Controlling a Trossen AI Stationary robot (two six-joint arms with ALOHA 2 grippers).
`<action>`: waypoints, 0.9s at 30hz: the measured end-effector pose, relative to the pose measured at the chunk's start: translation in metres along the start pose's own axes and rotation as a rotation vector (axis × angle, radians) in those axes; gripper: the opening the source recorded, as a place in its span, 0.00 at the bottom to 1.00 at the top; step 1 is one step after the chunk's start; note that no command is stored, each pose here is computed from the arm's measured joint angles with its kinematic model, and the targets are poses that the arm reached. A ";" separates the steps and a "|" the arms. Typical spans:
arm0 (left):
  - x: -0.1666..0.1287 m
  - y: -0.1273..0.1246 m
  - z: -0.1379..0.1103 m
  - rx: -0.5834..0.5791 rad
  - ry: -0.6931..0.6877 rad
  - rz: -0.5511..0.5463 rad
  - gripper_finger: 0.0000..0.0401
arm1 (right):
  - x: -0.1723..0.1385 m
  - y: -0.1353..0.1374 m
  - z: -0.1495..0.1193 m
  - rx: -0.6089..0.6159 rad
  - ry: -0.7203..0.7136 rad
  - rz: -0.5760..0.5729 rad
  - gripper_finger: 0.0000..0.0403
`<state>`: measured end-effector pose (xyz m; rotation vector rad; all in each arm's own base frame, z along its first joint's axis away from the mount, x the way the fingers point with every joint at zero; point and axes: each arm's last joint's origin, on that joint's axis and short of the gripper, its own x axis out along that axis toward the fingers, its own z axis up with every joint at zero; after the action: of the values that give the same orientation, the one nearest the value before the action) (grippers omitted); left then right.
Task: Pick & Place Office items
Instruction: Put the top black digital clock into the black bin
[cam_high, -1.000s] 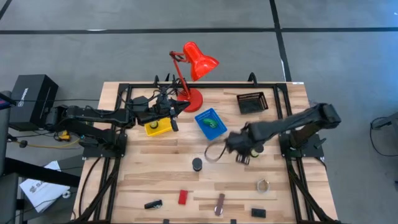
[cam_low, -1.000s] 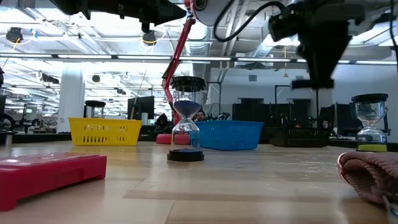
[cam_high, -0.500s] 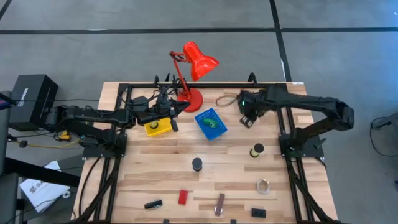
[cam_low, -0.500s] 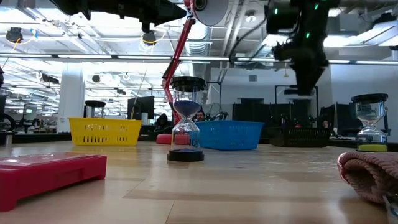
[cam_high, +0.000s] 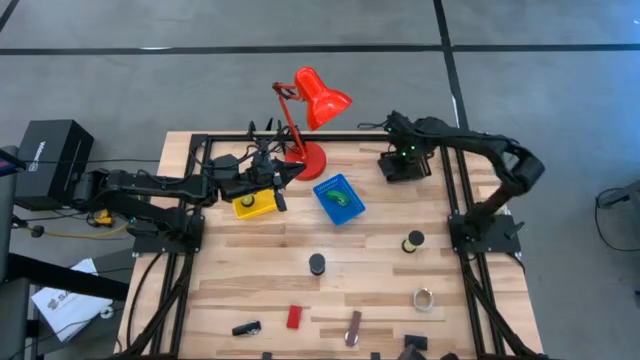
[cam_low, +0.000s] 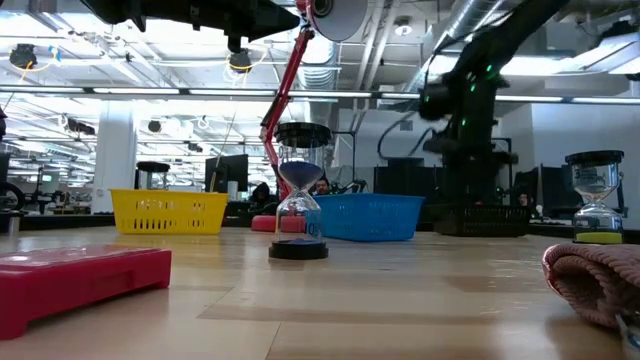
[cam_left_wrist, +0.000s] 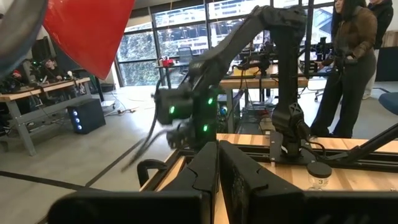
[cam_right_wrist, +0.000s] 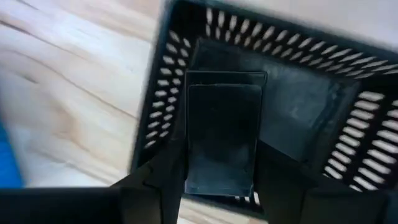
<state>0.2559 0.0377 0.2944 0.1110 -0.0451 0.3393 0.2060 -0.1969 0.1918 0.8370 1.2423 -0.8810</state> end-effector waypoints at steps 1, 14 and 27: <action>0.000 0.000 0.000 0.000 0.000 0.000 0.03 | 0.006 0.001 0.001 0.000 0.017 -0.007 0.39; 0.000 0.000 0.000 0.000 0.000 0.001 0.03 | 0.041 0.002 0.017 0.084 0.090 0.015 0.41; 0.000 0.000 0.000 0.000 0.000 0.001 0.03 | 0.049 0.003 0.016 0.121 0.136 0.050 0.53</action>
<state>0.2559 0.0378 0.2944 0.1109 -0.0452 0.3403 0.2210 -0.2149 0.1462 1.0347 1.2898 -0.8772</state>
